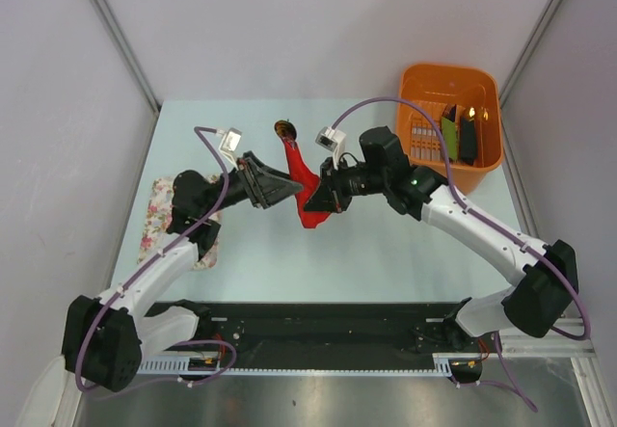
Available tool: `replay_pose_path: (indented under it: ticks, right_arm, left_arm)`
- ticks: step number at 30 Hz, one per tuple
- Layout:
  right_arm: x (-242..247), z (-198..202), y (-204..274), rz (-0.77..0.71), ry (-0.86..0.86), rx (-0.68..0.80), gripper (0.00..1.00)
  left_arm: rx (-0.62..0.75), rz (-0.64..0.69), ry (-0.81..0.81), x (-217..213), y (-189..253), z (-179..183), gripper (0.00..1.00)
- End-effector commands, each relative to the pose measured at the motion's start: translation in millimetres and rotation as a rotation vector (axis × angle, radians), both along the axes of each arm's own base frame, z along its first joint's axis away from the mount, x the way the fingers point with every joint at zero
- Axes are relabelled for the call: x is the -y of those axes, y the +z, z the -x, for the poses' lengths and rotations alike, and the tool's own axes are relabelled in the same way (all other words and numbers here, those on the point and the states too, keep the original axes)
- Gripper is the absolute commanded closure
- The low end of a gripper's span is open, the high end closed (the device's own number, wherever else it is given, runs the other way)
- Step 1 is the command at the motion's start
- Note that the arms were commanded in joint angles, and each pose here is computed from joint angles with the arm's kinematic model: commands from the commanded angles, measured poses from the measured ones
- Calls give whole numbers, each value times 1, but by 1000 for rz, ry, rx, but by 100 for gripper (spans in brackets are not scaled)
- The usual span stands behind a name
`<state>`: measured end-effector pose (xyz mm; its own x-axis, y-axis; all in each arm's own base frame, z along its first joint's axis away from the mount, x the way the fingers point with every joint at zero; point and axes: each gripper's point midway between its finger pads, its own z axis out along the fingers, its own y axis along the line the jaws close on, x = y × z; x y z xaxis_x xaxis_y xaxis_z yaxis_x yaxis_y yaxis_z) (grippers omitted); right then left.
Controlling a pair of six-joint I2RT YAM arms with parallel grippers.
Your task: Place the utensils on the paper napkin and roll it up
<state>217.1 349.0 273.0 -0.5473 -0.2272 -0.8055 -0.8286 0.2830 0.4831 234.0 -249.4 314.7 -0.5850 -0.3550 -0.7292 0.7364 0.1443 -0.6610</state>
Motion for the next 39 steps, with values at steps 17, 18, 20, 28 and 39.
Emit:
replay_pose_path:
  ticks: [17, 18, 20, 28, 39]
  right_arm:
    - [-13, 11, 37, -81, 57, 105, 100]
    - [-13, 8, 34, -65, 36, 104, 100]
    - [-14, 7, 35, -60, 25, 112, 100]
    - [-18, 7, 34, -44, 16, 122, 100]
    - [-12, 14, 41, -118, 75, 39, 100]
  left_arm:
    - [163, 44, 68, -8, 52, -19, 32]
    - [156, 42, 75, -8, 51, -20, 33]
    - [104, 24, 105, -7, 43, -27, 35]
    - [-3, -69, 145, -2, 19, -41, 65]
    - [10, 19, 8, 2, 29, -20, 100]
